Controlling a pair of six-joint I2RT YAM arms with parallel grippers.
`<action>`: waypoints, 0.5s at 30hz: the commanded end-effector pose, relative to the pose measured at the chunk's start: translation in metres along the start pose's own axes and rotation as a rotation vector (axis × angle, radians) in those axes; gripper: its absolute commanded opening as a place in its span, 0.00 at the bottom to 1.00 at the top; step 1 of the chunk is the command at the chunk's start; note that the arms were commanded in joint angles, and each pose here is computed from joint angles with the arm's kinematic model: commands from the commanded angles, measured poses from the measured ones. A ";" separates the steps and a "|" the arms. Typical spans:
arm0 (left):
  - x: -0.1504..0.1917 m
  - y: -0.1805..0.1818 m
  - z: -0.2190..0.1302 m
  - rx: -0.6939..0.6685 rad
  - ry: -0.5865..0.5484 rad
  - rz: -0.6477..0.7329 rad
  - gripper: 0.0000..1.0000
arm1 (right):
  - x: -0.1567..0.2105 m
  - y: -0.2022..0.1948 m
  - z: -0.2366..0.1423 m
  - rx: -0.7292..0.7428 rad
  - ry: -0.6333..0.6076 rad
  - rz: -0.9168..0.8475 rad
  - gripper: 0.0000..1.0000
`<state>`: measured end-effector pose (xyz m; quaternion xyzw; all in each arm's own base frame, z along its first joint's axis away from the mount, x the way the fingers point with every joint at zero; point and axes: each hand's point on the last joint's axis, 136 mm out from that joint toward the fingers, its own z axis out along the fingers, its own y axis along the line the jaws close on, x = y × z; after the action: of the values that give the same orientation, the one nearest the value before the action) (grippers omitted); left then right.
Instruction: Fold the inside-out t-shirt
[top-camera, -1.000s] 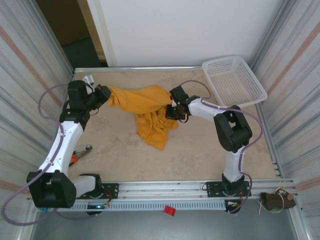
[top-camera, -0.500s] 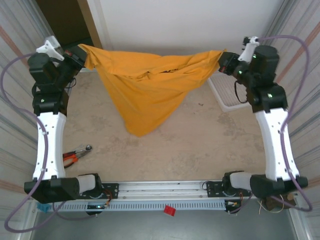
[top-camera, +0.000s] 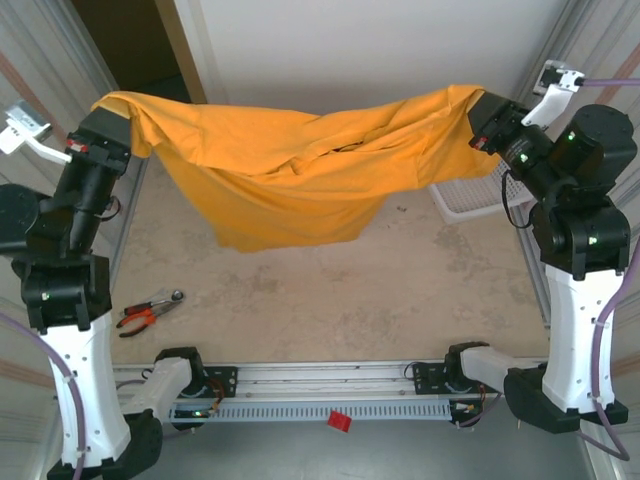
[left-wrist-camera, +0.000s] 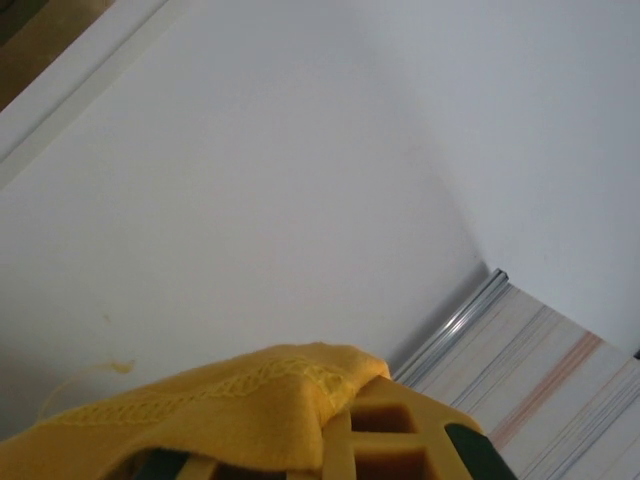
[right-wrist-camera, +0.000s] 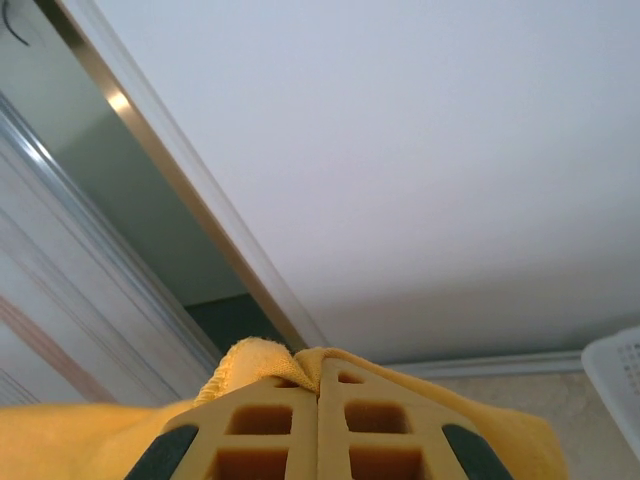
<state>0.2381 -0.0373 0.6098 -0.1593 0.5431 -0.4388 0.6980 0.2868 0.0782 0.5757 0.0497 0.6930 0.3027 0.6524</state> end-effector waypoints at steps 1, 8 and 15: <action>0.020 0.066 0.025 -0.184 0.033 -0.096 0.05 | 0.015 -0.022 0.045 0.030 0.050 0.025 0.00; 0.134 0.216 0.084 -0.401 0.285 -0.142 0.06 | 0.123 -0.112 0.168 0.174 0.312 0.096 0.00; 0.219 0.339 0.139 -0.543 0.464 0.001 0.12 | 0.225 -0.176 0.284 0.271 0.485 0.022 0.00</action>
<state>0.4905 -0.0570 0.2539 -0.2877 0.7967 -0.3230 0.4221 0.5594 0.1270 0.2800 0.1016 0.8751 0.2349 0.4107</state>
